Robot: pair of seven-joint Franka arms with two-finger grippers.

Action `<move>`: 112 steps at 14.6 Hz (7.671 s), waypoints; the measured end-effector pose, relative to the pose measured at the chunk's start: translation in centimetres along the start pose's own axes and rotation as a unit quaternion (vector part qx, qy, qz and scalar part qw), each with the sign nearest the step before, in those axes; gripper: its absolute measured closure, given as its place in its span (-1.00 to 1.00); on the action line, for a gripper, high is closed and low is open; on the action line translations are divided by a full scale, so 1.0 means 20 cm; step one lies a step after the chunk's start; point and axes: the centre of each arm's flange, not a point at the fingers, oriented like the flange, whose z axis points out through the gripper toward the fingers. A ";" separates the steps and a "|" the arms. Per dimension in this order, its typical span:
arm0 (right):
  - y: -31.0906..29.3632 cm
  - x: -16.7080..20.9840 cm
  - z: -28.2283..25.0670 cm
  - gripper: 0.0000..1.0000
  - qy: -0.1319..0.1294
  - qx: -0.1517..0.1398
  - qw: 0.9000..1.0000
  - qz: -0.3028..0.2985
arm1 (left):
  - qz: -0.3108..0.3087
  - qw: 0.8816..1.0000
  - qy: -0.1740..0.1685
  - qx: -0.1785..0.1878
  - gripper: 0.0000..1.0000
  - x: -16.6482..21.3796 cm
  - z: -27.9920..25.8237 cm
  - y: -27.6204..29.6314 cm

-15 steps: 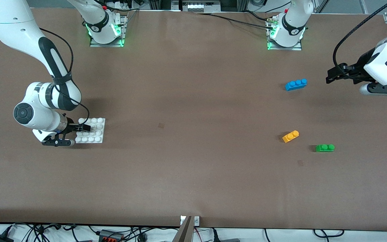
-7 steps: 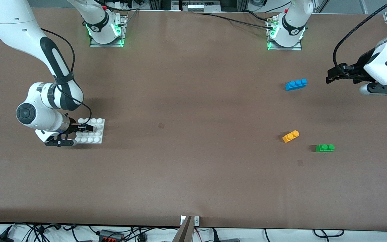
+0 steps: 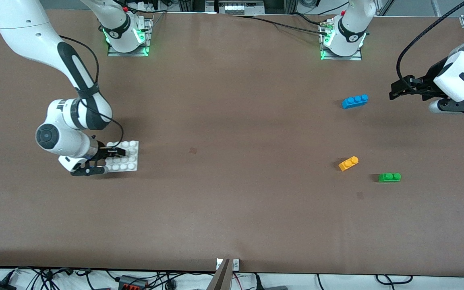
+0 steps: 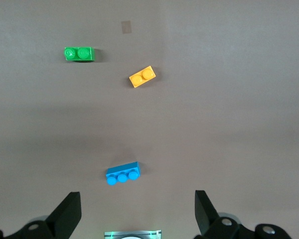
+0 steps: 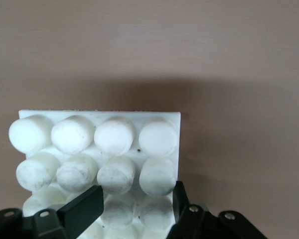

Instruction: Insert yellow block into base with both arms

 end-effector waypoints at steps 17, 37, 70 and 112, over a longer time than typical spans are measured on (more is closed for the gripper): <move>-1.91 0.07 0.19 -0.27 0.048 0.108 0.990 0.080 | 0.236 0.969 -0.075 -0.027 -1.00 0.37 0.64 0.02; -1.94 0.19 -0.38 -1.00 0.084 0.115 0.987 0.072 | 0.528 0.845 0.059 0.062 -1.00 0.53 1.76 -0.06; 0.41 -0.51 -1.93 -1.00 -0.006 -0.055 0.997 0.059 | 0.620 0.780 0.037 0.068 0.31 0.55 1.63 0.29; 0.41 -0.48 -1.91 -1.00 0.005 -0.025 0.998 0.063 | 0.699 0.715 0.032 -0.003 0.31 0.41 1.85 1.86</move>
